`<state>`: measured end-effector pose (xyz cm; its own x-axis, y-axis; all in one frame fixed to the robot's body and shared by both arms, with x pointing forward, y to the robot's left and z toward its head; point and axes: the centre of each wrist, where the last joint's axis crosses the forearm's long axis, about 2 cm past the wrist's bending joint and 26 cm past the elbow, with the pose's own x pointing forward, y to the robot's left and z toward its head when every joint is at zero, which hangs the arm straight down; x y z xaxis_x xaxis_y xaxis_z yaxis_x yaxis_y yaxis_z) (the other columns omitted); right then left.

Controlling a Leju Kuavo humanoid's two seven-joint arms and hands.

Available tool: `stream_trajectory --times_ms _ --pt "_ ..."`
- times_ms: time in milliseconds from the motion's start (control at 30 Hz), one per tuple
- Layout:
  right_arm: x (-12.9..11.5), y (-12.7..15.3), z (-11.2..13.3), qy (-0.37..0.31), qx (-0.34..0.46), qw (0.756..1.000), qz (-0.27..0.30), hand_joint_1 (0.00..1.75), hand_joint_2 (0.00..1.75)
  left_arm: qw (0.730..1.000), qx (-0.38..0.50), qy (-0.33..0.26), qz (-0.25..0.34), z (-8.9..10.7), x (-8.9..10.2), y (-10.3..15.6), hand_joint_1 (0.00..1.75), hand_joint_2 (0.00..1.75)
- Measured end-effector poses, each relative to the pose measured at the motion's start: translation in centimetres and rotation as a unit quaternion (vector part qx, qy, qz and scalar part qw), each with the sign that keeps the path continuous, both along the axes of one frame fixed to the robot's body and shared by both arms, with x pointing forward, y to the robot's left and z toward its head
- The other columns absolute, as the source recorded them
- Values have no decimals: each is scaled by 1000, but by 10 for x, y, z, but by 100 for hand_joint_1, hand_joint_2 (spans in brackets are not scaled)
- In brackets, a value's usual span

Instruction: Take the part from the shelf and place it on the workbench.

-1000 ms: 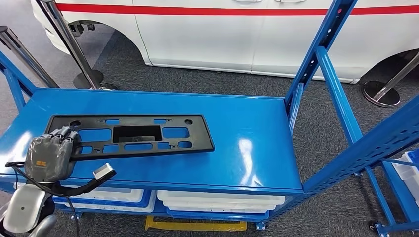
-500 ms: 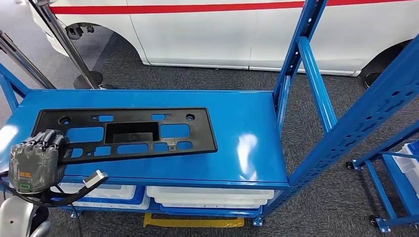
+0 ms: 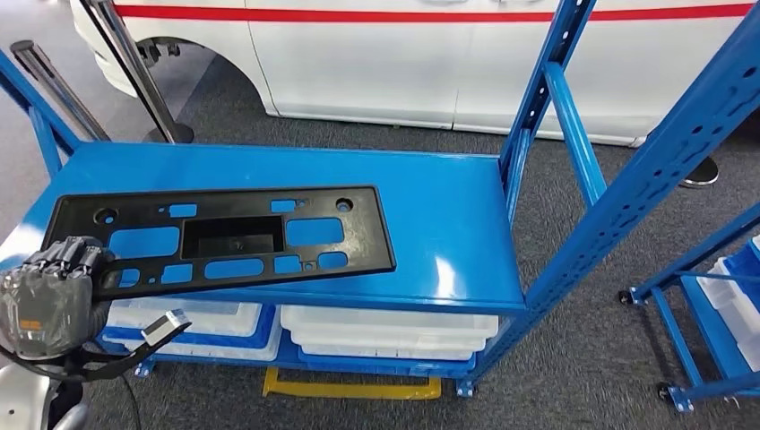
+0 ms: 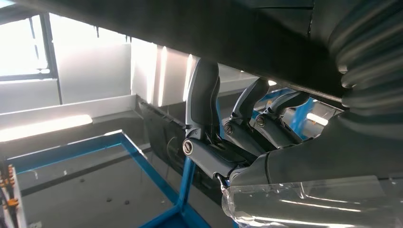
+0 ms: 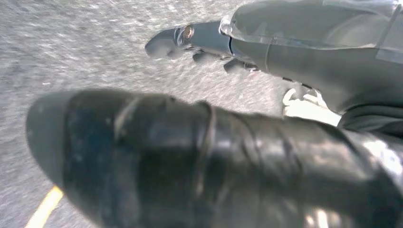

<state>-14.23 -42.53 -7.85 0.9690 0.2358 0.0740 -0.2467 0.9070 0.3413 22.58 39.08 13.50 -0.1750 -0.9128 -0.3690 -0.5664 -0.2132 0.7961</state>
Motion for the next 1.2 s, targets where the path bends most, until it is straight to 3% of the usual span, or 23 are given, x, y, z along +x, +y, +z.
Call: stream_trajectory --times_ms 1200 --pt "3 0 -1 -5 0 1000 -5 0 0 1000 -10 -23 -18 9 -4 -9 175 175"
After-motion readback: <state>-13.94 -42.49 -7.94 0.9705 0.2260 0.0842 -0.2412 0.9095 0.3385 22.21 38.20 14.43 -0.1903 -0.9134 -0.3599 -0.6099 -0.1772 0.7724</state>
